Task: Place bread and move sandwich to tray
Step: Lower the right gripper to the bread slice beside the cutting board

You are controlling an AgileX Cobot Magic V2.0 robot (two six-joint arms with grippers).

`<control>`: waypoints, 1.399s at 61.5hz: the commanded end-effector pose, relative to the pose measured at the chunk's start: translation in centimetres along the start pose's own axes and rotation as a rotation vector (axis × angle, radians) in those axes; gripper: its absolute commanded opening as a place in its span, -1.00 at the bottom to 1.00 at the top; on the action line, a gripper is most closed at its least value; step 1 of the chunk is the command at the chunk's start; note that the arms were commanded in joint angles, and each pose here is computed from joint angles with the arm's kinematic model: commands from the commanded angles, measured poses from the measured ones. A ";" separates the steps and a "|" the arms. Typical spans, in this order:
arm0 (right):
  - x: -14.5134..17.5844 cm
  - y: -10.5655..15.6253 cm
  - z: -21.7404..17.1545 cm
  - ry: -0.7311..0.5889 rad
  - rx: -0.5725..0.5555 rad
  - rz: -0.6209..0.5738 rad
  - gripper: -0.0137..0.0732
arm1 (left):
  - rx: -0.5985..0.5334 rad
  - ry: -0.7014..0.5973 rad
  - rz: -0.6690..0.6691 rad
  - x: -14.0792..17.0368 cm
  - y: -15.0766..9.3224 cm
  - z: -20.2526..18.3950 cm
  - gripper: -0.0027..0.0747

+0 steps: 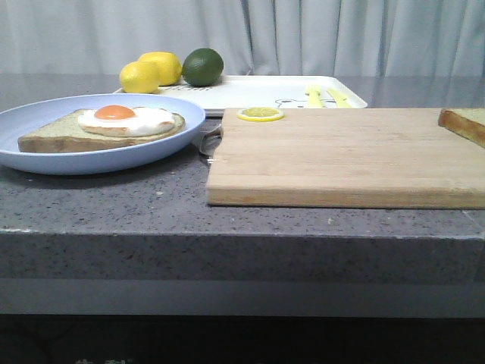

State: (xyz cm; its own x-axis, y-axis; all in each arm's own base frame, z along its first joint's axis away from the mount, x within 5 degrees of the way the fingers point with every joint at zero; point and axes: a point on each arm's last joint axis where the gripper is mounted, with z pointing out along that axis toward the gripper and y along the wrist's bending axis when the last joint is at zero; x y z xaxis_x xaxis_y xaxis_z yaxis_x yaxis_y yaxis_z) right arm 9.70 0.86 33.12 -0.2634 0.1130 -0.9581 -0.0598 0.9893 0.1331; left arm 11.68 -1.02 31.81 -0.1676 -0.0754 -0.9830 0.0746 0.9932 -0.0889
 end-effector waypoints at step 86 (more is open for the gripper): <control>-3.9 -15.1 21.3 0.696 -0.058 0.442 0.68 | 0.004 -0.107 -0.008 -1.8 -0.1 -0.2 0.20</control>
State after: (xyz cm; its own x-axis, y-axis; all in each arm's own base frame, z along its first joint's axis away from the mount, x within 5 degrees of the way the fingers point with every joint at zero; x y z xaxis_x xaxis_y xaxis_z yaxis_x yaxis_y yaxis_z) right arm 32.05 -12.90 27.02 -0.8454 0.3915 -0.3633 0.2257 0.8784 0.4214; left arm 11.68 -1.02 31.81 -0.1676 -0.0754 -0.9830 0.0746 0.9932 -0.0889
